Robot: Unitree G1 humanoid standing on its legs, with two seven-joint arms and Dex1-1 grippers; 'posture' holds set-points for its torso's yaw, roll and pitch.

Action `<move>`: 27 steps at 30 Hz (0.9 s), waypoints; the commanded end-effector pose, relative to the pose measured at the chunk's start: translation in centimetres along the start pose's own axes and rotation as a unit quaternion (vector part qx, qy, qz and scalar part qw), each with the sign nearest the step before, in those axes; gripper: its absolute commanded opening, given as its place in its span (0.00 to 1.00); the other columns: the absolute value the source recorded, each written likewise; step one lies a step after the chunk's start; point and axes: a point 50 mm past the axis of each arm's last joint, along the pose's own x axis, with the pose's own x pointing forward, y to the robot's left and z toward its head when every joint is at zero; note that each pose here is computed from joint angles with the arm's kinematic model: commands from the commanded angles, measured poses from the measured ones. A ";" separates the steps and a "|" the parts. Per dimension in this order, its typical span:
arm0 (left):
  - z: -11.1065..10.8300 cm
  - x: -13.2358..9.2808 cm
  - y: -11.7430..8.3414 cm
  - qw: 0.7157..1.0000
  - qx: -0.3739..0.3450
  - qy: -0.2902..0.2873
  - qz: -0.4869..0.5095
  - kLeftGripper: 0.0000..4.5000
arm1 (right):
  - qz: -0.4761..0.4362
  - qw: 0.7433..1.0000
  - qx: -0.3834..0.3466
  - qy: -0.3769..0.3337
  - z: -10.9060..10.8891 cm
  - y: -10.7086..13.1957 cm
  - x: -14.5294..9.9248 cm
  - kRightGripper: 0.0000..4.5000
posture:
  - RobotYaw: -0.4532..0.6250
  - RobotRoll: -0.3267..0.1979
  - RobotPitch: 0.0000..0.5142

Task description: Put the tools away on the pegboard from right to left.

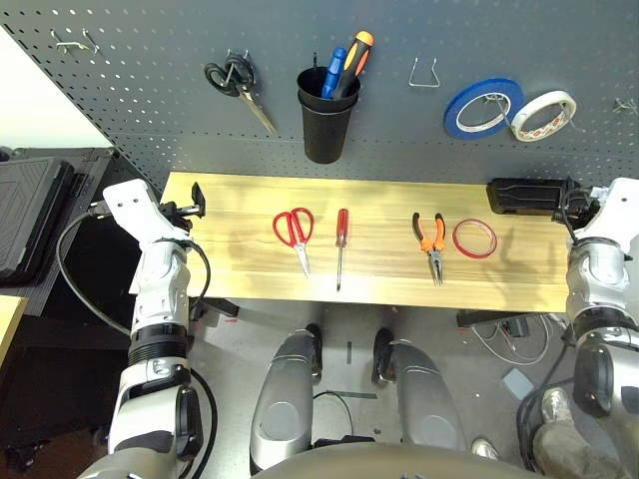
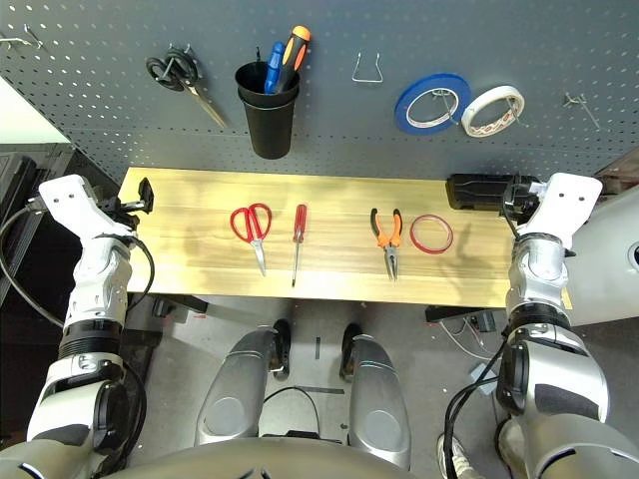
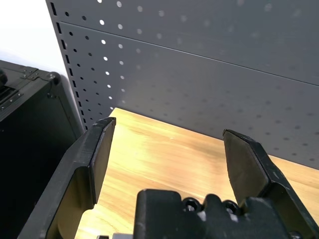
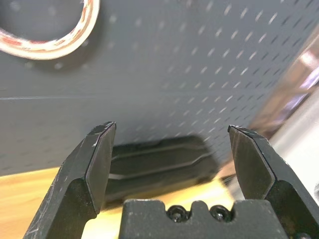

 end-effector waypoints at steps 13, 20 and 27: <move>-0.5 0.0 -0.5 1.000 -0.013 0.012 -0.017 0.99 | -0.051 0.991 0.119 0.013 0.1 -2.9 -0.2 1.00 | 0.60 0.62 0.46; -1.0 -0.3 -1.0 0.999 -0.014 0.019 -0.024 0.99 | -0.034 0.995 0.079 0.046 -1.4 -2.4 -1.3 1.00 | 0.59 0.62 0.46; -1.1 -0.2 -1.0 0.999 -0.013 0.022 -0.025 0.99 | 0.000 0.994 0.041 0.103 -1.8 -2.1 -0.9 1.00 | 0.59 0.62 0.47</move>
